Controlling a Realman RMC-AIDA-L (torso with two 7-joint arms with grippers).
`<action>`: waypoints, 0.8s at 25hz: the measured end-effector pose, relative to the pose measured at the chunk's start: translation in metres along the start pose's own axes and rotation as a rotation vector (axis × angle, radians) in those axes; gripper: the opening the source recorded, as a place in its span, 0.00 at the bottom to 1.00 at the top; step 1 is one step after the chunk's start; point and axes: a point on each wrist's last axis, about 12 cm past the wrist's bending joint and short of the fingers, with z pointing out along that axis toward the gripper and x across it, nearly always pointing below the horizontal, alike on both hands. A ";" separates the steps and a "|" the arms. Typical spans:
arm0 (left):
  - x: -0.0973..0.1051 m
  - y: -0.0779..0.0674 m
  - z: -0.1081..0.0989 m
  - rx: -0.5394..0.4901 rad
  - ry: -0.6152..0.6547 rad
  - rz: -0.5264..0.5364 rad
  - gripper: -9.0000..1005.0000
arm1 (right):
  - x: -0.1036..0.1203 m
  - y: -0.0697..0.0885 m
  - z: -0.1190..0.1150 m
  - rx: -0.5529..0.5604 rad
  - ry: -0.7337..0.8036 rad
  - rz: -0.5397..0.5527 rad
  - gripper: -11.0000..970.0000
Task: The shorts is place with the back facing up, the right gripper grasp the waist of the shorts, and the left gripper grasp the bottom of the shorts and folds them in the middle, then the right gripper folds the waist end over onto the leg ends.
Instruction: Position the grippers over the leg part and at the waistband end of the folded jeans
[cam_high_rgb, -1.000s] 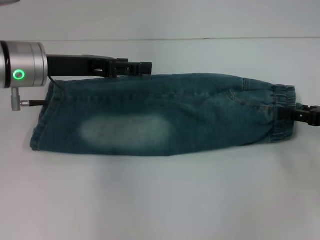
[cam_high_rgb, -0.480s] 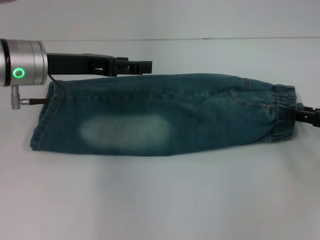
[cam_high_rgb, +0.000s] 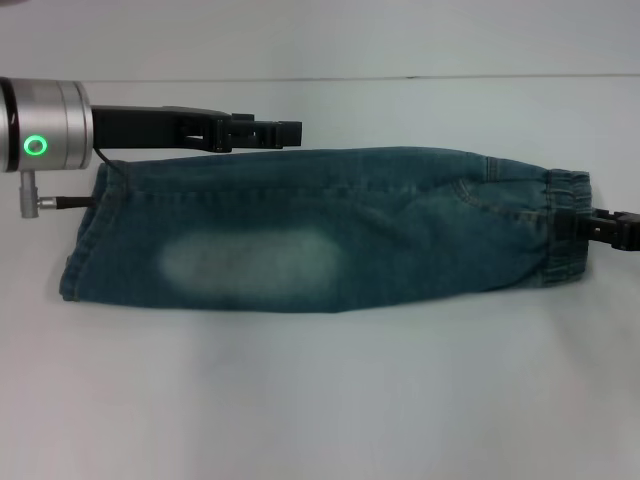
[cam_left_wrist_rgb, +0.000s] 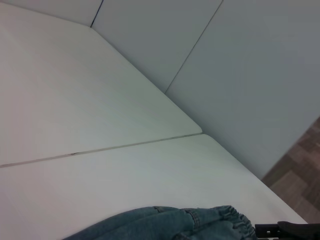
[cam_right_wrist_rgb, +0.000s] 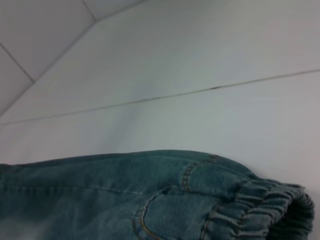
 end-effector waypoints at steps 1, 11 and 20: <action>0.000 0.000 0.000 0.000 0.000 0.000 0.92 | 0.000 0.001 0.000 -0.005 -0.004 0.004 0.77; 0.000 0.000 -0.001 -0.001 0.002 0.004 0.92 | 0.007 0.000 -0.002 -0.006 -0.010 0.025 0.77; -0.001 0.000 0.000 0.001 0.002 0.006 0.92 | 0.013 0.000 -0.003 -0.003 -0.006 0.043 0.77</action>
